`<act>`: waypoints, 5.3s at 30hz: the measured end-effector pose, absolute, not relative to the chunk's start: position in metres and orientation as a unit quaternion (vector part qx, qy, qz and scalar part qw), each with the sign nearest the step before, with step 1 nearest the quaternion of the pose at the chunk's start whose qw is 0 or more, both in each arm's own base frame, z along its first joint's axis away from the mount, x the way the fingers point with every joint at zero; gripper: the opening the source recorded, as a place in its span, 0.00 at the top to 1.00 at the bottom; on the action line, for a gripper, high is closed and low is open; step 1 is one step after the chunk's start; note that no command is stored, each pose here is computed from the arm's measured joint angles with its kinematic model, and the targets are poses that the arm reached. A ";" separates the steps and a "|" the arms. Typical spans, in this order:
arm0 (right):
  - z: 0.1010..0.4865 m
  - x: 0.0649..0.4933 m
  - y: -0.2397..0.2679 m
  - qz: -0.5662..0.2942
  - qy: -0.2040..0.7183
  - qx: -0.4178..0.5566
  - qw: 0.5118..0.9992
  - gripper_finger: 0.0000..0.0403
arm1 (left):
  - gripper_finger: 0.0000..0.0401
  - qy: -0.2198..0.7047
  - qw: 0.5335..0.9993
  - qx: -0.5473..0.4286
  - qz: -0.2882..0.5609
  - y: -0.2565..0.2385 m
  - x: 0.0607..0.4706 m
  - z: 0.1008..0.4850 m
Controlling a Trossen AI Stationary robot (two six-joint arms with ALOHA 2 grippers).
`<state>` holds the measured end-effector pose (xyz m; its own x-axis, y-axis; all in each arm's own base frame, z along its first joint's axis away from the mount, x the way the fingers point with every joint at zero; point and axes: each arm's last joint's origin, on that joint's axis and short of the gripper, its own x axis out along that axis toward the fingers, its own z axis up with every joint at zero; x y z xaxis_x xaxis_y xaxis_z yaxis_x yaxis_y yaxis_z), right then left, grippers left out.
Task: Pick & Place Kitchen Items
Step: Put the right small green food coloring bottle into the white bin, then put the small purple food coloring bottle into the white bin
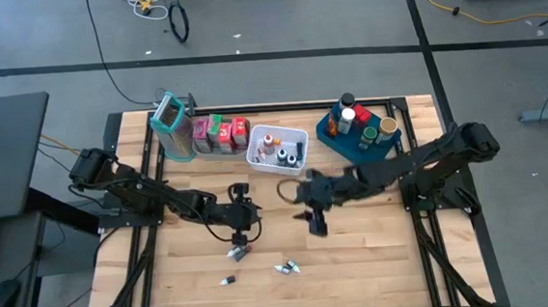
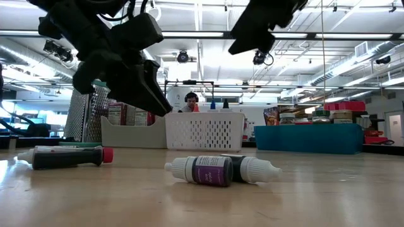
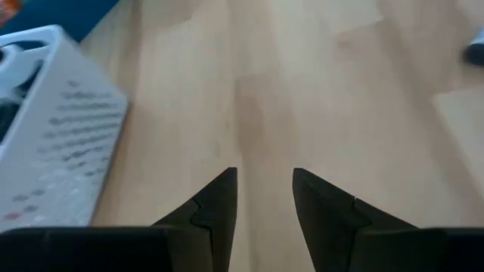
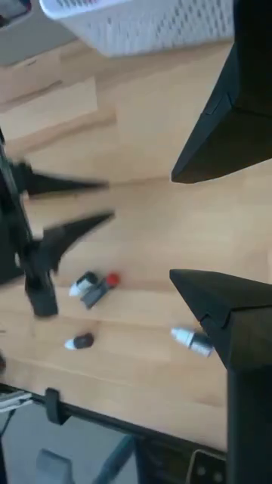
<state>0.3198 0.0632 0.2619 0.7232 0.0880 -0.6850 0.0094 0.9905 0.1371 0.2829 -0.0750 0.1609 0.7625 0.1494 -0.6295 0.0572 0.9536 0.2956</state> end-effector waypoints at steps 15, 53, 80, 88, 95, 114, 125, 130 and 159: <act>0.194 0.332 0.160 -0.021 0.381 0.079 0.921 0.48 | 0.66 0.338 0.929 0.131 0.079 -0.072 0.283 0.161; 0.087 0.331 0.229 -0.100 0.366 0.021 0.925 0.74 | 0.66 0.336 0.934 0.070 0.097 -0.073 0.282 0.161; 0.213 0.351 -0.009 -0.354 0.384 -0.032 0.852 0.78 | 0.66 0.320 0.940 0.070 0.093 -0.073 0.285 0.164; 0.217 0.355 -0.036 -0.349 0.374 -0.031 0.859 0.79 | 0.66 0.322 0.938 0.095 0.084 -0.073 0.285 0.163; 0.215 0.351 -0.072 -0.344 0.379 0.048 0.858 0.78 | 0.66 0.320 0.940 0.081 0.089 -0.073 0.285 0.164; 0.197 0.336 -0.093 -0.381 0.388 0.052 0.837 0.58 | 0.66 0.323 0.941 0.065 0.075 -0.074 0.285 0.163; 0.263 0.315 -0.057 -0.299 0.315 0.068 0.898 0.56 | 0.66 0.324 0.941 0.063 0.076 -0.074 0.285 0.163; 0.282 0.311 -0.015 -0.068 0.312 0.135 0.938 0.56 | 0.66 0.328 0.941 0.053 0.062 -0.075 0.284 0.163; 0.102 0.355 0.203 0.058 0.314 0.037 0.947 0.56 | 0.66 0.211 0.972 0.033 0.092 -0.085 0.243 0.238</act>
<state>0.3549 0.2028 0.1025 0.7962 0.1336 -0.5901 -0.0873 0.9905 0.1065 0.2430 -0.0845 0.2376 0.8935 0.1935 -0.4053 -0.1659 0.9808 0.1025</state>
